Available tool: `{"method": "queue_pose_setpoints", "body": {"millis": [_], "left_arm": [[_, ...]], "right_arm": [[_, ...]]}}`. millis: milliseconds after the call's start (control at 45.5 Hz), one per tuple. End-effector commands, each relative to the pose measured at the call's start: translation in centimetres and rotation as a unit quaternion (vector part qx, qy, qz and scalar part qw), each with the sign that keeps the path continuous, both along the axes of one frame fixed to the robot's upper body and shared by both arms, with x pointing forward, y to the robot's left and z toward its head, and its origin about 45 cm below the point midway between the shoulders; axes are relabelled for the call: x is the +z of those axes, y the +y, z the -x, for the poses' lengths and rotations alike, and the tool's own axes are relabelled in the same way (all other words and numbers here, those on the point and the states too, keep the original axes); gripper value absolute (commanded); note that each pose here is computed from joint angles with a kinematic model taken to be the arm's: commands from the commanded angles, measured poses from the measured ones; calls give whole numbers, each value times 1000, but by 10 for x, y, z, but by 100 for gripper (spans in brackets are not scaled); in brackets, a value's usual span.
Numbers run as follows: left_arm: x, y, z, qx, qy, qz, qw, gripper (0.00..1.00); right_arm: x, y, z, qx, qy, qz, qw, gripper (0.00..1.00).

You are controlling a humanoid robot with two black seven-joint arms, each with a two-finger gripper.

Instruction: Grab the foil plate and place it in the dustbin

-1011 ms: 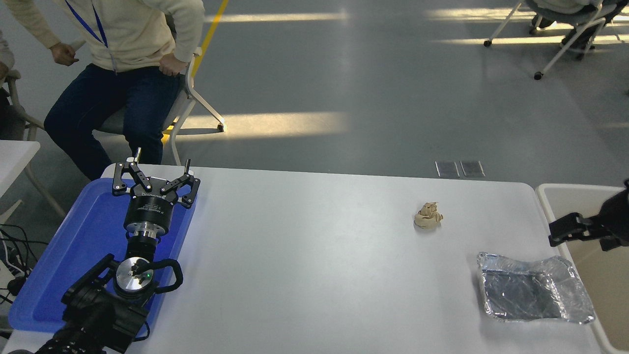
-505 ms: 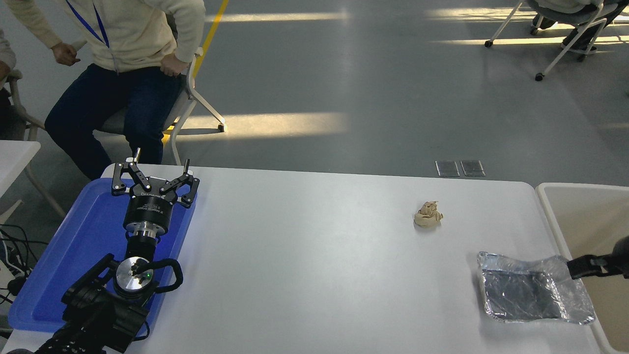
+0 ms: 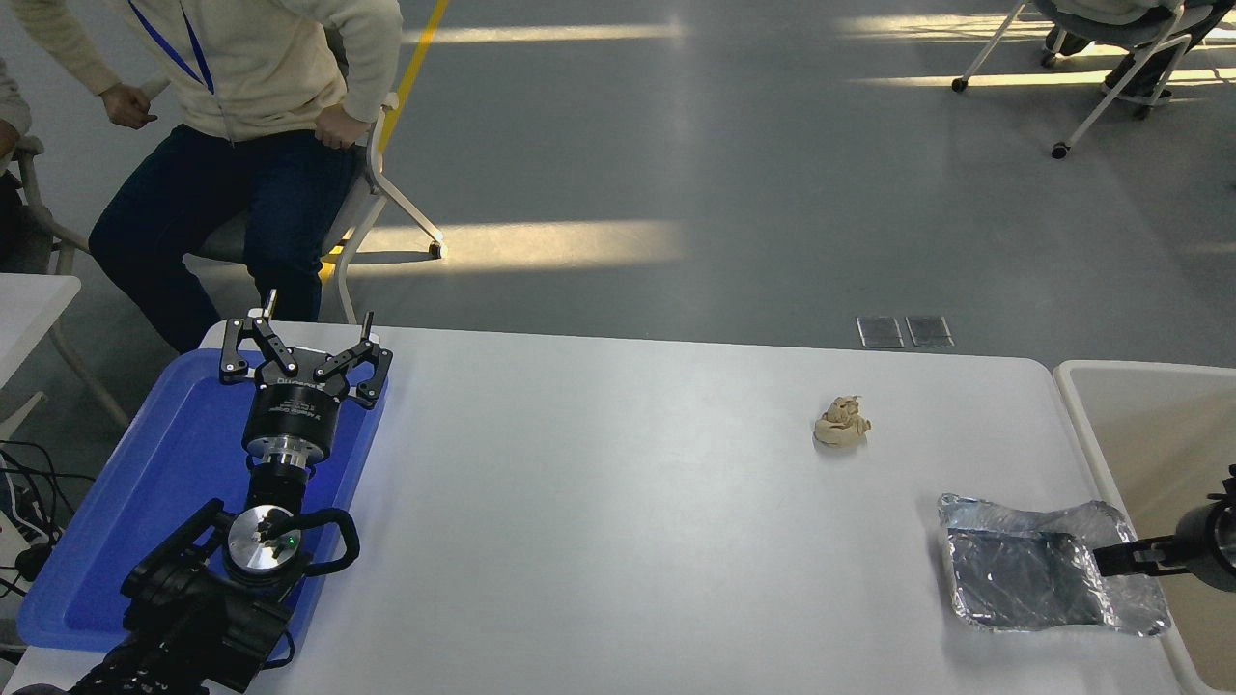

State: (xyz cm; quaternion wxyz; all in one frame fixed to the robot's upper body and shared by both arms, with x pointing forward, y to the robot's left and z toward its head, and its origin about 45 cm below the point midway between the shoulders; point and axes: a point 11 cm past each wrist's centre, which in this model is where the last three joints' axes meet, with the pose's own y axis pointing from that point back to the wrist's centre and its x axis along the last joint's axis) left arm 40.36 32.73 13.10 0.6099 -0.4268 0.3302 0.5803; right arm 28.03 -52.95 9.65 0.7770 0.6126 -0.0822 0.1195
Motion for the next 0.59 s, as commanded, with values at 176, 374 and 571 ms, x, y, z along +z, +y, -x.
{"method": "queue_pose_setpoints", "body": {"millis": [176,374,571], "left_arm": [[0,0,0,0,0,0,1000,100],[0,0,0,0,0,0,1000,100],[0,0,0,0,1,0,1000,100]], "right_arm": [[-11,4,4,3,-4,-5,1000,60],[-13,3,8,2,0,-5,1000,39],[-18,10,7,8,2,-10,1000,6]]}}
